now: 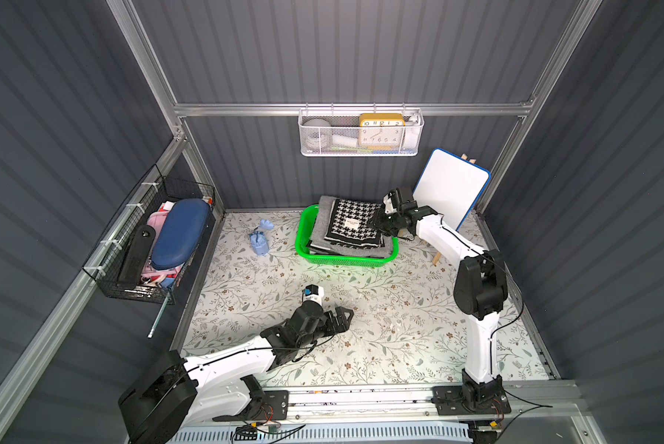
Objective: Put the folded scarf in the basket
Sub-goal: Place the scarf in the basket, then reset both arms
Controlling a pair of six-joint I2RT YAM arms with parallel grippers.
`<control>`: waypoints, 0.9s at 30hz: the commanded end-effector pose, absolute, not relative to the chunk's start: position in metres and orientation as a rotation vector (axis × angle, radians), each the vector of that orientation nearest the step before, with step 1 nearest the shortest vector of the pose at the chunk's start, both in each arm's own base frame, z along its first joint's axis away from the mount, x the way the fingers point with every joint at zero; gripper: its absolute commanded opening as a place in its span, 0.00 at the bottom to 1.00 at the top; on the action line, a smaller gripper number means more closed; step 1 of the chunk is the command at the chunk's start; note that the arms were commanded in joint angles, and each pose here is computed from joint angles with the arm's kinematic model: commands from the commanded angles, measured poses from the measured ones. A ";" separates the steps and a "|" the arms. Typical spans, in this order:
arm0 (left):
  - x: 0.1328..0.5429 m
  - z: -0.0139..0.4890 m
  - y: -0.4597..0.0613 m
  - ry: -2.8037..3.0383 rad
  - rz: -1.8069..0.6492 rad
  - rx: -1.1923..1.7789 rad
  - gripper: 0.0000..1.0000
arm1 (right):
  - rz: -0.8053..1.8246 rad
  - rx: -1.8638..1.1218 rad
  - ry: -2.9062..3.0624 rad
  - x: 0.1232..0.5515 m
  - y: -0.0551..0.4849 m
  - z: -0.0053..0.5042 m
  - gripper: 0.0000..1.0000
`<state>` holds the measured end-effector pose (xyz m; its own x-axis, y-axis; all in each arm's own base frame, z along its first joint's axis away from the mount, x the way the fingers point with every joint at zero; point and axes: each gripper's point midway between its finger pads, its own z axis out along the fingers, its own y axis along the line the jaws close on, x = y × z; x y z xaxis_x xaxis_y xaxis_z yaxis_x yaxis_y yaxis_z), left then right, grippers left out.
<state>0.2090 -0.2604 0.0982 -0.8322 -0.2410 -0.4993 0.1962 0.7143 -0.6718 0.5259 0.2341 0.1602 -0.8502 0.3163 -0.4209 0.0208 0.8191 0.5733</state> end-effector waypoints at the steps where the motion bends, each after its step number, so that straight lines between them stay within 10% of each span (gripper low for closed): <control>1: 0.213 0.121 -0.262 2.303 -1.020 -0.022 0.99 | 0.719 0.209 2.510 0.515 0.225 0.172 0.56; 27: 0.251 0.293 -0.244 1.902 -0.739 0.206 0.99 | 0.463 0.122 1.828 0.278 0.089 0.341 0.78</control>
<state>0.2402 -0.2563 0.2887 -0.5179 -0.2540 -0.8169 0.4689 0.7144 -0.5194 0.2802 0.1149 0.3452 -0.4054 0.3273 -0.8536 -0.2296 0.8674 0.4416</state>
